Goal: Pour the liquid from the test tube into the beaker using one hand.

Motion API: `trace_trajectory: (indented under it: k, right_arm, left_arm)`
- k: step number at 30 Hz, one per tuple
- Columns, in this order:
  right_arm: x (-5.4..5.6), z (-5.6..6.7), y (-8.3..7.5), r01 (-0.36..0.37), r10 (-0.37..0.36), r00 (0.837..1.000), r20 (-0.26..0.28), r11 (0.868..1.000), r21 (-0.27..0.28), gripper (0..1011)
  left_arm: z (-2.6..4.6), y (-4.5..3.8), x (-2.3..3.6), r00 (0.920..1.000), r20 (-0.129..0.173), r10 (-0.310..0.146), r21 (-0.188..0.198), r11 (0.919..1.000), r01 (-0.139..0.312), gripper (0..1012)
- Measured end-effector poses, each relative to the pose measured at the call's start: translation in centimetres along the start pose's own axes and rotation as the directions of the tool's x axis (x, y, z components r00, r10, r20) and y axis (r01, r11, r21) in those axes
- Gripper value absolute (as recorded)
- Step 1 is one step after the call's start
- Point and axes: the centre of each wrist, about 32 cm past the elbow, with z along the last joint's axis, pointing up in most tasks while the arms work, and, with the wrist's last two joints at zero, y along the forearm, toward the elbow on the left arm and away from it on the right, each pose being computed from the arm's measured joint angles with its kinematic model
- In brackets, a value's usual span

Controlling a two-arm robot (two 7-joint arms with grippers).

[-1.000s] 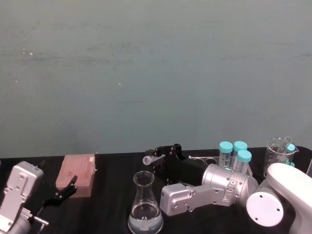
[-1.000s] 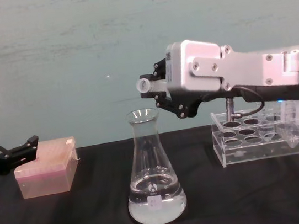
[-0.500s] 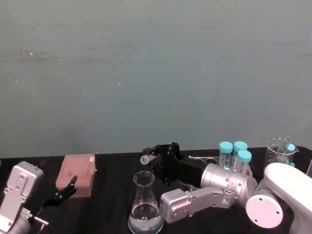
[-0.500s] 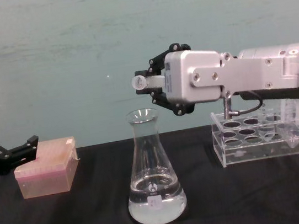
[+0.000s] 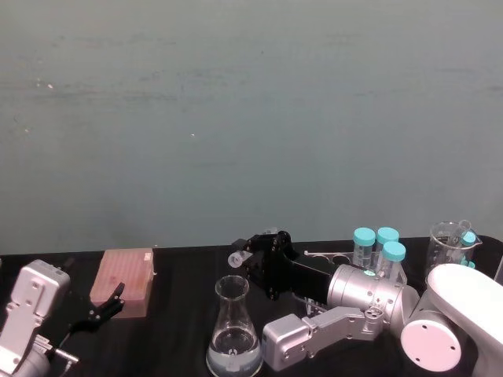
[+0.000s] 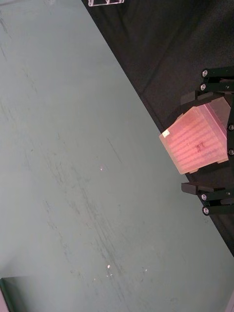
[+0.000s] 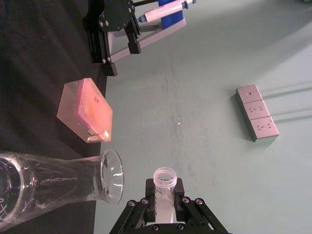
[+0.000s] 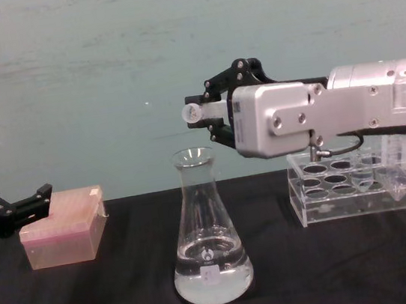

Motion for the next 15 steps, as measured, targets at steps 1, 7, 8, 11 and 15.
trace_trajectory:
  k: [1,7,8,11,15]
  right_arm:
    - [0.01,0.01,-0.02,0.001,-0.001,1.000,0.004,1.000,0.000,222]
    - [-0.06,0.05,-0.26,0.005,-0.005,0.999,0.037,1.000,0.006,222]
    - [-0.06,0.05,-0.26,0.005,-0.005,0.999,0.037,1.000,0.006,222]
    - [-0.10,0.11,-0.36,0.005,-0.006,0.998,0.055,1.000,0.010,222]
    - [-0.13,0.20,-0.46,0.006,-0.007,0.997,0.075,1.000,0.015,222]
  left_arm:
    - [0.00,0.00,0.00,1.0000,0.000,0.000,0.000,1.0000,0.000,1000]
    - [0.00,0.00,0.00,1.0000,0.000,0.000,0.000,1.0000,0.000,1000]
    - [0.00,0.00,0.00,1.0000,0.000,0.000,0.000,1.0000,0.000,1000]
    - [0.00,0.00,0.00,1.0000,0.000,0.000,0.000,1.0000,0.000,1000]
    - [0.00,0.00,0.00,1.0000,0.000,0.000,0.000,1.0000,0.000,1000]
